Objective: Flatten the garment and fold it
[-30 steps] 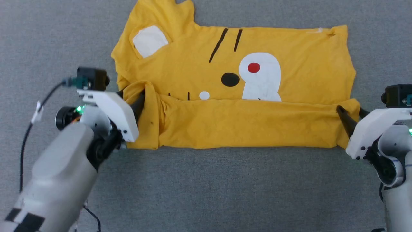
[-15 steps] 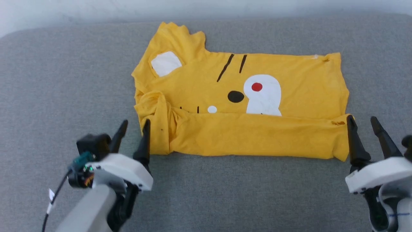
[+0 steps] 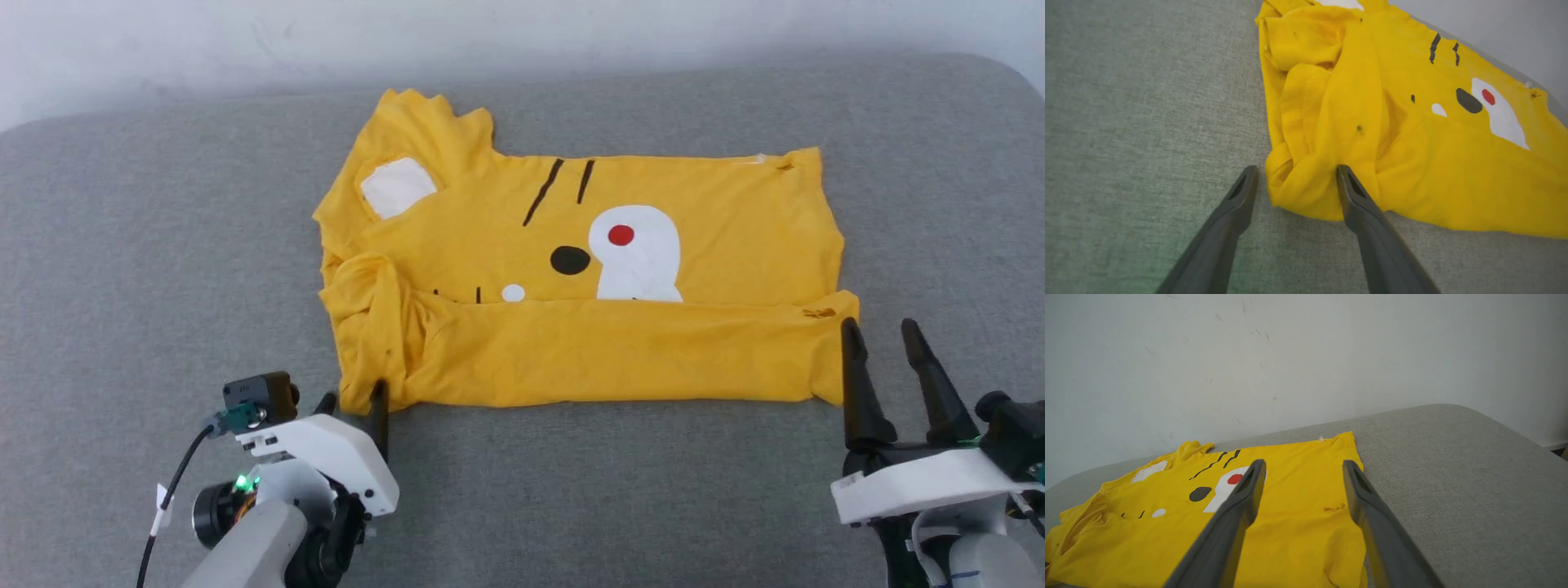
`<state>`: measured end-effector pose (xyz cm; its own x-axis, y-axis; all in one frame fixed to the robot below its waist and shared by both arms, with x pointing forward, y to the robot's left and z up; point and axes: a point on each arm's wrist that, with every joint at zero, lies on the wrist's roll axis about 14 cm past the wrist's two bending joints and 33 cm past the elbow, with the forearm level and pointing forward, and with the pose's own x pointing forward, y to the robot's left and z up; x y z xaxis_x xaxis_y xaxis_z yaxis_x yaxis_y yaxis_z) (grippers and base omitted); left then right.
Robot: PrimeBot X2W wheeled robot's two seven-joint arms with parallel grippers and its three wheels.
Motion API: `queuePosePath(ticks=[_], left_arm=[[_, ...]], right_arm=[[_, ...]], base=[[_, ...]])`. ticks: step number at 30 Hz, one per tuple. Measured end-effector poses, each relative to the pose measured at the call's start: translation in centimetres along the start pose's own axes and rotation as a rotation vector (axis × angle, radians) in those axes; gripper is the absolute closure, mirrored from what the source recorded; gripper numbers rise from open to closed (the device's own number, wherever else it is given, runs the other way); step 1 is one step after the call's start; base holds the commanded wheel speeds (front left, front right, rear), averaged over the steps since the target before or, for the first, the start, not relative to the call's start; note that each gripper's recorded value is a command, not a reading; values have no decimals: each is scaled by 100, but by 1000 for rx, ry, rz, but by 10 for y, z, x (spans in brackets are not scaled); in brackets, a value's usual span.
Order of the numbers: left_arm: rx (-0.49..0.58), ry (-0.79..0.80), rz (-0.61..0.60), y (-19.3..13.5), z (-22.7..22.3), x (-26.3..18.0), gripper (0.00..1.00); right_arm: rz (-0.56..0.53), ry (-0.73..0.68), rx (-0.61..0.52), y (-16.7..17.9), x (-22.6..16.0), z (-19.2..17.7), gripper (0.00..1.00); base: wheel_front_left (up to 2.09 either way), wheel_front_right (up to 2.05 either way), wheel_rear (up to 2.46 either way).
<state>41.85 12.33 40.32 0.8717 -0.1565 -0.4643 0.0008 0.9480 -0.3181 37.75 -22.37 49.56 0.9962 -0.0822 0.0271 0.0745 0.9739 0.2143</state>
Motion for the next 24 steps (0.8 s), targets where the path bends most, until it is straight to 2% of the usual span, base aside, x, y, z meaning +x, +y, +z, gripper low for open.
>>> queuePosePath(ticks=[3, 6, 7, 8, 9, 13, 17, 24], left_arm=[[-15, 77, 57, 6, -12, 3, 0], [-50, 141, 51, 1, -18, 6, 0], [-50, 164, 43, -2, -21, 7, 17], [-48, 183, 34, -4, -22, 7, 71], [-44, 192, 24, -7, -23, 7, 100], [-43, 216, -24, -21, -27, 6, 100], [-48, 198, -38, -22, -24, 5, 100], [-62, 178, -44, -17, -24, 4, 100]], right_arm=[[-6, 3, -5, -2, -4, 0, 0], [-20, 2, -7, -6, -8, 1, 0], [-24, 1, -8, -8, -9, 1, 0], [-28, -2, -11, -9, -10, 2, 0], [-30, -4, -16, -10, -11, 2, 0], [-42, 13, -45, -15, -12, -1, 0], [-68, 108, -46, -24, -5, -17, 0], [-106, 428, 5, -33, 10, -65, 0]], base=[[0, 0, 0], [0, 0, 0], [0, 0, 0], [0, 0, 0], [0, 0, 0], [0, 0, 0], [0, 0, 0], [0, 0, 0]])
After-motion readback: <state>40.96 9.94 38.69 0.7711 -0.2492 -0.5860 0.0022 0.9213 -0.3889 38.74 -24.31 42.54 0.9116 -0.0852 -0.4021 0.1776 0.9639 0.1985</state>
